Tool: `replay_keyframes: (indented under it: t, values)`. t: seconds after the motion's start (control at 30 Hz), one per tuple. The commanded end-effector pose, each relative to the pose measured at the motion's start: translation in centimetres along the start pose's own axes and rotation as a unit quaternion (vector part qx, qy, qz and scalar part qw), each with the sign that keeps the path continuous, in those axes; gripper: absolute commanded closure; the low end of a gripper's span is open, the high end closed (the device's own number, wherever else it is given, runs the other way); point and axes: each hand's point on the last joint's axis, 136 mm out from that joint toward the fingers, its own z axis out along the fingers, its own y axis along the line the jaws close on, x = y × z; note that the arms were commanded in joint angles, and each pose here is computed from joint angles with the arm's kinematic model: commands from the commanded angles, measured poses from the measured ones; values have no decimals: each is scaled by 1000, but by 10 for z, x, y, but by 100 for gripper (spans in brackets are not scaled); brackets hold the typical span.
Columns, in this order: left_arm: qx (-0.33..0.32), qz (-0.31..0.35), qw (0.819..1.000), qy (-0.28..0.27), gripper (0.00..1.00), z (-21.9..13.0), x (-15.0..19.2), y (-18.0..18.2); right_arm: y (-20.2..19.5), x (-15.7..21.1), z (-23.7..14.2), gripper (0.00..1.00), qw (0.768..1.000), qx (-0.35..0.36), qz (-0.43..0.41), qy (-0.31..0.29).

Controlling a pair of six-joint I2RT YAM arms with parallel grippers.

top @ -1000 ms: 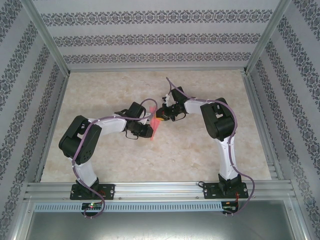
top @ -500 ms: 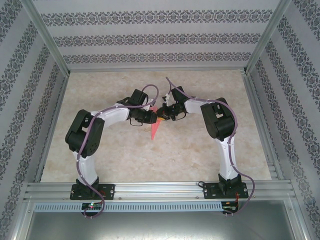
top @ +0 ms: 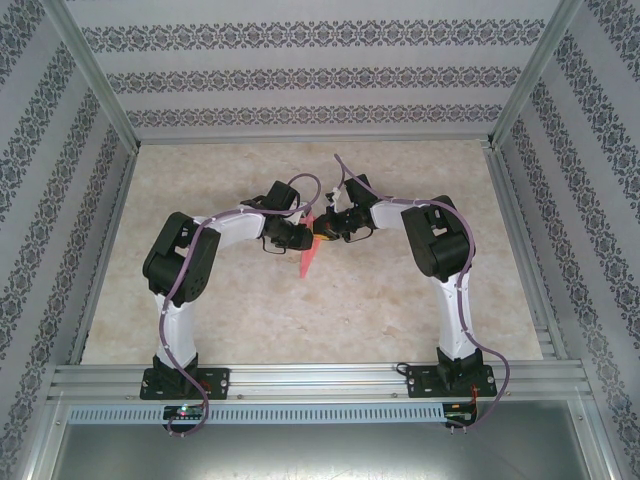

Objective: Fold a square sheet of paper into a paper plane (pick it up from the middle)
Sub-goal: Fold the wing for the fifth time at the center of the table.

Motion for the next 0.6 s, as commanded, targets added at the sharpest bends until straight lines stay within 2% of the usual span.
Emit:
replay_keyframes:
  t: [0.0, 0.2, 0.3, 0.47, 0.57]
  values:
    - [-63, 7, 998, 21, 73, 6, 9, 30, 7, 4, -5, 100, 1000, -4, -2, -2]
    - [-89, 14, 995, 35, 76, 10, 19, 42, 17, -2, -23, 86, 1000, 7, -15, -25]
    - [-91, 17, 995, 40, 77, 13, 23, 44, 21, -5, -36, 82, 999, 29, -26, -38]
    - [-100, 25, 994, 45, 77, 15, 29, 49, 27, -8, -55, 82, 997, 36, -26, -62]
    - [-99, 26, 994, 44, 77, 16, 32, 50, 39, -8, -60, 89, 997, 19, -27, -71]
